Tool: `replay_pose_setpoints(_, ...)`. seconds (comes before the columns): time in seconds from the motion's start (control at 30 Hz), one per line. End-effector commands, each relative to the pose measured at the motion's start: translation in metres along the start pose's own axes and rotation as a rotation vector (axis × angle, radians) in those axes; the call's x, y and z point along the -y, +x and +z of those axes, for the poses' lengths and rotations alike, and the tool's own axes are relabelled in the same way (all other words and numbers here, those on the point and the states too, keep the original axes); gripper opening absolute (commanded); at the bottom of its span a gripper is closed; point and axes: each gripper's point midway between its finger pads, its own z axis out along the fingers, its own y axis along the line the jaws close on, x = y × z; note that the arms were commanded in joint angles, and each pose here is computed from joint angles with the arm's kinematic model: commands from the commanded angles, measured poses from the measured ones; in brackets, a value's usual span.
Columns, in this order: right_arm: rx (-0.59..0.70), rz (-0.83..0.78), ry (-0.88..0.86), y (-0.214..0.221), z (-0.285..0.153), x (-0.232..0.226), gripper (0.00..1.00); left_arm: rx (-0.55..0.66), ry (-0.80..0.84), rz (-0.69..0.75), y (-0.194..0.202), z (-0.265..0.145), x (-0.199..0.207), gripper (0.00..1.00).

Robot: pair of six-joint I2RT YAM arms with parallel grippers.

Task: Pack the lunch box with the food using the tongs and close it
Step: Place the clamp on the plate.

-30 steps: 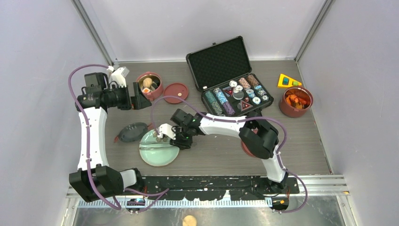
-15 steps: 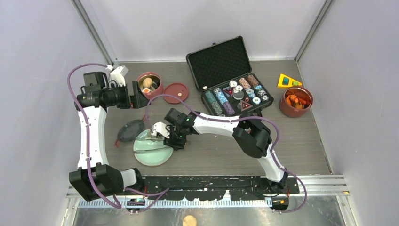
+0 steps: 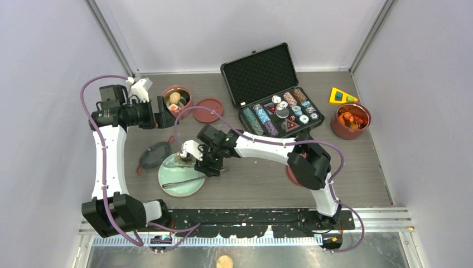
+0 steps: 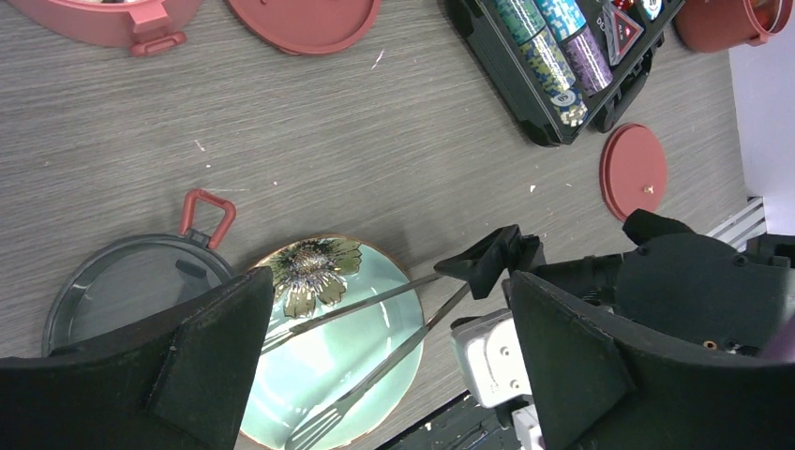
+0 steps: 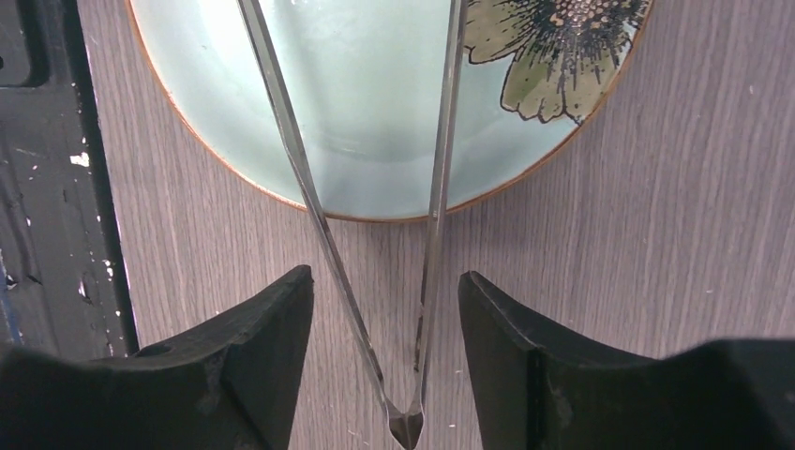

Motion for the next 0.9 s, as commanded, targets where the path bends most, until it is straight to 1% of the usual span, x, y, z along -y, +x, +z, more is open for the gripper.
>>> replay_pose_setpoints(0.0,0.04,-0.01,0.04,-0.015,-0.026,0.002,0.66,0.049,0.015,0.028,-0.017,-0.004,0.005,1.0)
replay_pose_setpoints(0.03,0.043,-0.003,0.04,-0.015,-0.029,0.003,0.69,0.047,0.016,0.027,-0.016,-0.004,0.005,1.0)
replay_pose_setpoints(0.1,0.056,0.008,0.044,-0.016,-0.037,0.005,0.71,0.046,0.017,0.032,-0.017,-0.004,0.006,1.0)
replay_pose_setpoints(0.27,0.137,0.086,0.056,-0.032,-0.074,0.014,0.71,0.035,0.018,0.038,-0.015,-0.003,0.004,1.0)
replay_pose_setpoints(0.43,0.221,0.214,0.102,-0.036,-0.12,0.043,0.71,0.035,0.021,0.045,-0.014,-0.001,0.003,1.0)
replay_pose_setpoints(0.67,0.329,0.434,0.212,-0.013,-0.191,0.093,0.71,0.035,0.005,0.106,-0.013,0.002,0.001,1.0)
replay_pose_setpoints(0.8,0.366,0.53,0.275,0.013,-0.233,0.106,0.71,0.012,-0.009,0.17,-0.011,0.007,0.0,1.0)
replay_pose_setpoints(0.87,0.352,0.555,0.316,0.031,-0.251,0.106,0.71,-0.005,-0.01,0.2,-0.009,0.011,0.003,1.0)
